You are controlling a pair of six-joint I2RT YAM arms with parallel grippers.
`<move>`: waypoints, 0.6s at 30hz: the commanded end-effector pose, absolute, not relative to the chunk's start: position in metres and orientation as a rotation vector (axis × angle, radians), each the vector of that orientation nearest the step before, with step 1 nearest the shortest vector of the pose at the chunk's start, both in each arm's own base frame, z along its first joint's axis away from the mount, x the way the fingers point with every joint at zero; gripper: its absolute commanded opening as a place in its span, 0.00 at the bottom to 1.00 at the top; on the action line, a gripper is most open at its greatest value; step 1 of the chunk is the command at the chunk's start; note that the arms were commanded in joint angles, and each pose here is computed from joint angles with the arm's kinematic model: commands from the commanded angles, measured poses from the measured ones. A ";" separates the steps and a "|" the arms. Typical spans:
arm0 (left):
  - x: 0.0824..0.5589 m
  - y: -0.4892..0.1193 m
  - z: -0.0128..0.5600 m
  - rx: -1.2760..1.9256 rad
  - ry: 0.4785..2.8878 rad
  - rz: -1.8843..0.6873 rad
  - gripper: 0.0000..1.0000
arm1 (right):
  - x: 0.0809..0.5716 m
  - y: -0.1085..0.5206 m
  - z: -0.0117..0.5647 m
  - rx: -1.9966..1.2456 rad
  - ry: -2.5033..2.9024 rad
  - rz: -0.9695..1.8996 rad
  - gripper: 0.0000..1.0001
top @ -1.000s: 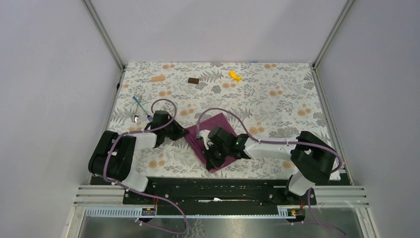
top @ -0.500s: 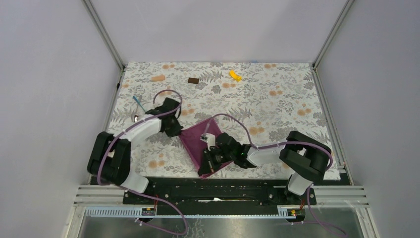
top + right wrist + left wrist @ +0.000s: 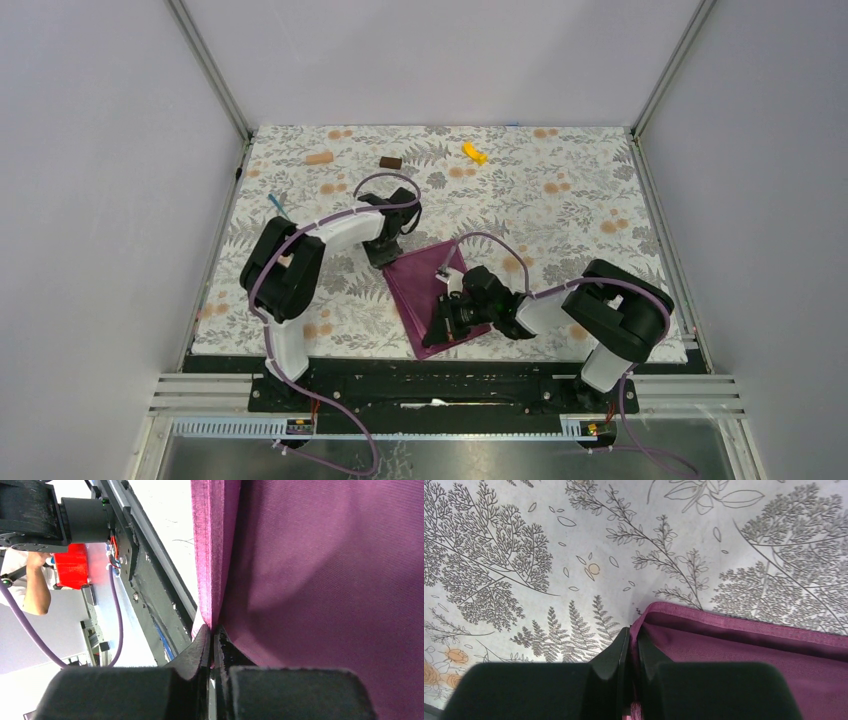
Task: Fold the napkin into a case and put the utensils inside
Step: Fold the lower triangle-folded napkin at the center of the board.
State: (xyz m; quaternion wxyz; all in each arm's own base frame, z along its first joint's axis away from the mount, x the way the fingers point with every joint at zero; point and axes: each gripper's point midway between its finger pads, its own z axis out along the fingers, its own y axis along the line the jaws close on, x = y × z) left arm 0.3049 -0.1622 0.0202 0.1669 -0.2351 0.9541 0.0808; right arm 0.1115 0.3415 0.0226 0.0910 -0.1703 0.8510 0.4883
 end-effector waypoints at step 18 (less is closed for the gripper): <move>0.329 -0.207 0.096 -0.406 2.626 -0.173 0.77 | 0.102 0.325 0.018 -0.493 2.544 1.468 0.00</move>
